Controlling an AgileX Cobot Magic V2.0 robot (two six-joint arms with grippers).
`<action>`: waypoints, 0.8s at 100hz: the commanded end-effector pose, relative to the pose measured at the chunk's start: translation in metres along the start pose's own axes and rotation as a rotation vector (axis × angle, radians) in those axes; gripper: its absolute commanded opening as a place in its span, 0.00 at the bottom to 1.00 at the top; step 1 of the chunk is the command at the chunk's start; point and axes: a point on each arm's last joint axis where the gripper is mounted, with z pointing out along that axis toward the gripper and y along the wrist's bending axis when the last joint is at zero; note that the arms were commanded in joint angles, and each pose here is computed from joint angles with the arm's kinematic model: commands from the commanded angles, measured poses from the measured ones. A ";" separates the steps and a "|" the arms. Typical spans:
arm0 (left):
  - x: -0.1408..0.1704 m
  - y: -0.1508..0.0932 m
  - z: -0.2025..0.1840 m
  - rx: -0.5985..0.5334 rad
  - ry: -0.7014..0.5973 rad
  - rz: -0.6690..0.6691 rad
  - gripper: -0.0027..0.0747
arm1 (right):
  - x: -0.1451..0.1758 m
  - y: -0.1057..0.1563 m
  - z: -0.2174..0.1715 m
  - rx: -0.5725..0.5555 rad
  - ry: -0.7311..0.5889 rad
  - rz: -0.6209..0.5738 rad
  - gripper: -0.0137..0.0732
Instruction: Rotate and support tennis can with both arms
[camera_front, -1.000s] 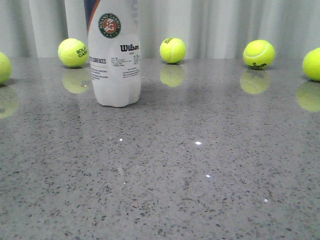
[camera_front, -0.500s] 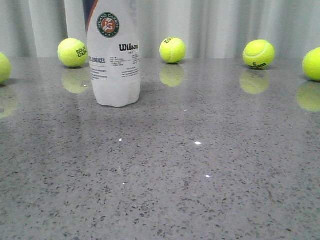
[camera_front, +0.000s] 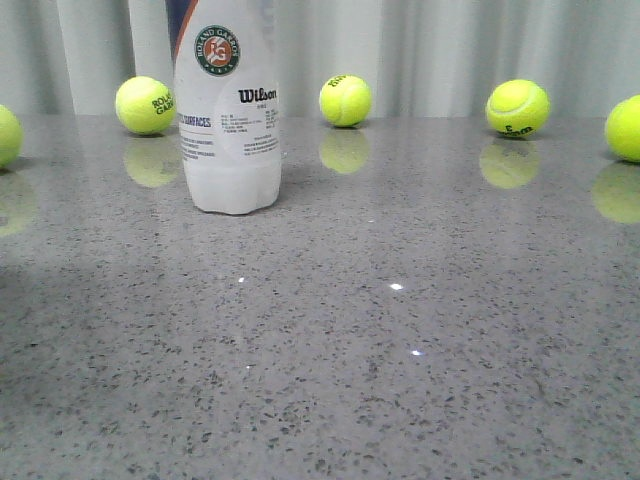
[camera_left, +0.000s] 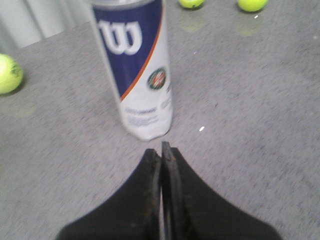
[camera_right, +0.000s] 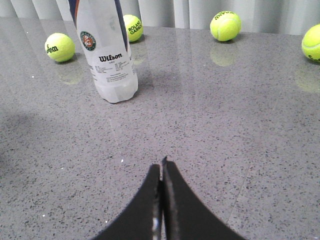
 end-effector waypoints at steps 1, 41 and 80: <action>0.004 0.003 -0.020 -0.053 -0.110 -0.004 0.01 | -0.014 0.001 -0.002 0.006 -0.087 -0.008 0.09; 0.044 0.021 -0.043 -0.323 -0.177 -0.025 0.01 | -0.014 0.001 -0.002 0.006 -0.087 -0.008 0.09; 0.101 0.026 -0.047 -0.616 -0.425 -0.149 0.01 | -0.014 0.001 -0.002 0.006 -0.087 -0.008 0.09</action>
